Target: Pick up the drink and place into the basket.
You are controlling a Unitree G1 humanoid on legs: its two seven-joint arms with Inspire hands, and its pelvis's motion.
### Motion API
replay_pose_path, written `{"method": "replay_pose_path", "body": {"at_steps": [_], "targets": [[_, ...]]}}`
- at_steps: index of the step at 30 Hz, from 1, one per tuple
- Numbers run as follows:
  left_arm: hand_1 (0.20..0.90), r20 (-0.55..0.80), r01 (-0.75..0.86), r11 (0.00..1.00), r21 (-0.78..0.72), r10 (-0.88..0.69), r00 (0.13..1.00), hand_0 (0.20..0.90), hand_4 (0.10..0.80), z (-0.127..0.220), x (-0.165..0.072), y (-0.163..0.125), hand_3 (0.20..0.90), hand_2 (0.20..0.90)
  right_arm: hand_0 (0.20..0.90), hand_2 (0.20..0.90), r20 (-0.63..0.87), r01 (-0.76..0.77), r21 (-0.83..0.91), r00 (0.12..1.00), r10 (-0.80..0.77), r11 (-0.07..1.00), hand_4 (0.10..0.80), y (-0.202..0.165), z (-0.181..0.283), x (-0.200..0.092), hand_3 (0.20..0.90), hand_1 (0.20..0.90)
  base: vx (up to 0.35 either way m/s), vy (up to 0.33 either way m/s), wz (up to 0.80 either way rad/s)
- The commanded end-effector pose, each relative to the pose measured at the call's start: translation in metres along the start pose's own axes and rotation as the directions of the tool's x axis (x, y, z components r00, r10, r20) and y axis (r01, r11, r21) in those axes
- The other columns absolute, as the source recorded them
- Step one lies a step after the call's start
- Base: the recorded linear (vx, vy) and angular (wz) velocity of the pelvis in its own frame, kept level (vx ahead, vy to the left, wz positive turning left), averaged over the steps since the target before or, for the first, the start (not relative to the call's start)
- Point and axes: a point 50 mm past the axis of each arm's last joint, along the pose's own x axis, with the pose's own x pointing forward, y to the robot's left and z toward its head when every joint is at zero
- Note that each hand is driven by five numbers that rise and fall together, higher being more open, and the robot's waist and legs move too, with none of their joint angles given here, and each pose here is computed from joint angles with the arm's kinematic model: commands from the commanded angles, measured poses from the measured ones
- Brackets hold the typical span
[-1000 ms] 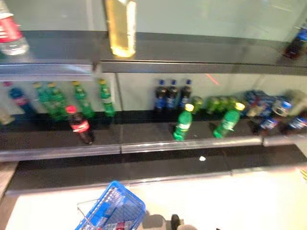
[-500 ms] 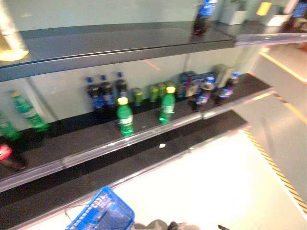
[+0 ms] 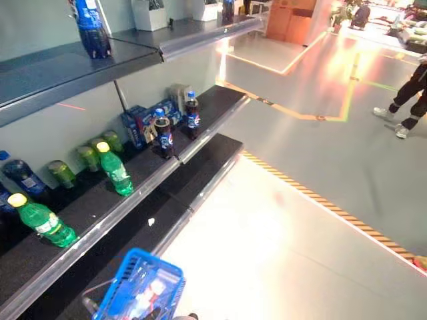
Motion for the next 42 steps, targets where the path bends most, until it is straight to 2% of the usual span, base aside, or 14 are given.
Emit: {"method": "replay_pose_path", "body": {"at_steps": [1,5,9,15,18,21,26,30,33,36,42], "targets": [[0.3,0.192,0.033,0.999,-0.022,-0.029,0.981,0.3,0.1,0.034,0.001,-0.005,0.2,0.3,0.9,0.9,0.157,-0.001,-0.007,0.988,0.002,1.0,0.8,-0.002,0.046,0.0,0.9,0.9,0.371,-0.204,0.28],[0.3,0.183,0.014,1.0,-0.009,-0.012,0.983,0.3,0.1,0.037,0.003,-0.001,0.2,0.3,0.9,0.9,0.137,-0.025,-0.011,0.99,0.026,1.0,0.8,0.007,0.041,0.0,0.9,0.9,0.439,-0.204,0.1],[0.3,0.187,-0.031,0.998,-0.061,0.042,0.981,0.3,0.1,0.041,0.005,0.008,0.2,0.3,0.9,0.9,0.127,-0.044,-0.058,0.991,0.052,0.997,0.8,0.019,0.042,-0.001,0.9,0.9,0.455,-0.185,-0.3],[0.3,0.241,0.039,0.999,-0.021,-0.033,0.97,0.3,0.1,0.056,0.004,-0.011,0.2,0.3,0.9,0.9,0.144,-0.026,-0.014,0.989,0.028,1.0,0.8,0.022,0.046,-0.002,0.9,0.9,0.369,-0.168,0.16],[0.3,0.272,0.114,0.993,0.022,-0.116,0.955,0.3,0.1,0.065,0.001,-0.031,0.2,0.3,0.9,0.9,0.17,-0.017,0.027,0.985,0.012,1.0,0.8,0.017,0.049,-0.002,0.9,0.9,0.274,-0.254,0.54],[0.3,0.291,0.148,0.988,0.043,-0.154,0.944,0.3,0.1,0.072,-0.001,-0.04,0.2,0.3,0.9,0.9,0.188,-0.003,0.068,0.982,-0.01,0.998,0.8,0.011,0.054,-0.001,0.9,0.9,0.498,-0.617,1.28],[0.3,0.269,0.089,0.994,0.059,-0.101,0.958,0.3,0.1,0.064,0.002,-0.022,0.2,0.3,0.9,0.9,0.219,0.017,-0.018,0.976,-0.013,1.0,0.8,0.012,0.063,-0.002,0.9,0.9,0.29,-0.471,1.34],[0.3,0.228,0.036,0.998,0.042,-0.045,0.973,0.3,0.1,0.046,0.002,-0.012,0.2,0.3,0.9,0.9,0.191,0.01,0.004,0.981,-0.01,1.0,0.8,0.005,0.065,-0.002,0.9,0.9,0.129,-0.388,1.22],[0.3,0.223,0.102,0.986,0.133,-0.13,0.966,0.3,0.1,0.041,0.0,-0.026,0.2,0.3,0.9,0.9,0.143,0.045,0.076,0.988,-0.056,0.996,0.8,-0.004,0.049,0.0,0.9,0.9,0.007,-0.376,0.53],[0.3,0.211,0.13,0.978,0.161,-0.163,0.964,0.3,0.1,0.039,-0.001,-0.028,0.2,0.3,0.9,0.9,0.129,0.055,0.07,0.99,-0.064,0.996,0.8,-0.012,0.043,0.001,0.9,0.9,-0.029,-0.167,1.74],[0.3,0.184,0.097,0.984,0.147,-0.124,0.975,0.3,0.1,0.029,0.001,-0.009,0.2,0.3,0.9,0.9,0.105,0.063,0.107,0.992,-0.074,0.992,0.8,-0.014,0.044,0.002,0.9,0.9,0.062,0.022,0.45]]}}
